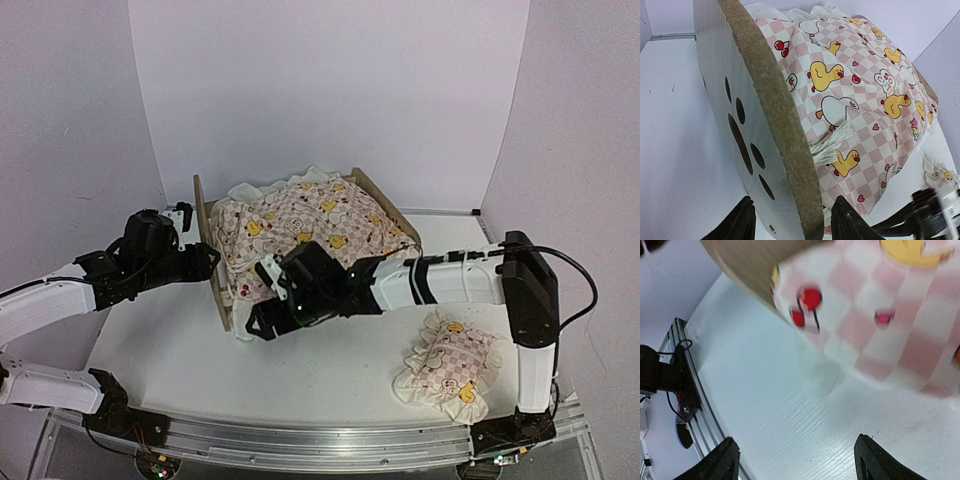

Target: Set up the pet bed

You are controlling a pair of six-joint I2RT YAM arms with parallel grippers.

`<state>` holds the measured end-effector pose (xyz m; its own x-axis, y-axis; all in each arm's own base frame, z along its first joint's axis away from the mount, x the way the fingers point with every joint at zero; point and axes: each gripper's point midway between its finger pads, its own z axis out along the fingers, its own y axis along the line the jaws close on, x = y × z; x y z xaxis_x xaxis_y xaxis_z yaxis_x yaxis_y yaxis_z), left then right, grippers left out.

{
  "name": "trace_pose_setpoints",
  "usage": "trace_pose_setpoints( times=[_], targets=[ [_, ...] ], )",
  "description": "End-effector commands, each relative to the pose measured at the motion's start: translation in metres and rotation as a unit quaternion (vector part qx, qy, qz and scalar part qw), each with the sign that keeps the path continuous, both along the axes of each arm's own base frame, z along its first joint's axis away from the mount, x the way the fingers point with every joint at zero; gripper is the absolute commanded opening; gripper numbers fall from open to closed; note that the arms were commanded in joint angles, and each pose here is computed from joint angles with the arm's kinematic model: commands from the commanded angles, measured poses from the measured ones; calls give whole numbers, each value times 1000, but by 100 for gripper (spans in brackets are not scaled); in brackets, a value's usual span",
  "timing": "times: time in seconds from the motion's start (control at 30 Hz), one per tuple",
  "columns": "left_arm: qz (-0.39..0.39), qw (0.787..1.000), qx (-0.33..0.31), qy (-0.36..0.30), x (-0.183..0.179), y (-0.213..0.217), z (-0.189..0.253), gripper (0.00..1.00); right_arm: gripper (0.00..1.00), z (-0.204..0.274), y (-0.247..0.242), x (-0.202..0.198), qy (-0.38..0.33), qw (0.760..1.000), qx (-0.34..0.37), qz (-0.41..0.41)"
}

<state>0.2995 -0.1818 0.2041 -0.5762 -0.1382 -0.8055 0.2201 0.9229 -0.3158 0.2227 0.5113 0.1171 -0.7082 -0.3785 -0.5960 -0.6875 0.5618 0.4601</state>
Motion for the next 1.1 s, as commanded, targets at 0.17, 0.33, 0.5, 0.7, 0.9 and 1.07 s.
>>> trace_pose_setpoints(
  times=[0.17,0.33,0.5,0.7,0.9,1.07],
  targets=[
    [1,1000,-14,-15,0,1,12,50,72,10,37,19,-83,986,118,-78],
    [5,1000,-17,-20,-1,3,15,50,53,-2,43,31,-123,977,119,-127],
    [8,1000,-17,-25,-2,6,17,50,39,-1,44,37,-143,971,122,-147],
    [7,1000,-17,-25,-2,6,17,50,8,14,50,43,-166,966,133,-149],
    [8,999,-20,-31,-5,8,20,50,0,61,38,58,-221,950,144,-169],
    [-6,999,-19,-39,-9,7,26,49,0,71,52,77,-230,953,133,-148]
  ],
)
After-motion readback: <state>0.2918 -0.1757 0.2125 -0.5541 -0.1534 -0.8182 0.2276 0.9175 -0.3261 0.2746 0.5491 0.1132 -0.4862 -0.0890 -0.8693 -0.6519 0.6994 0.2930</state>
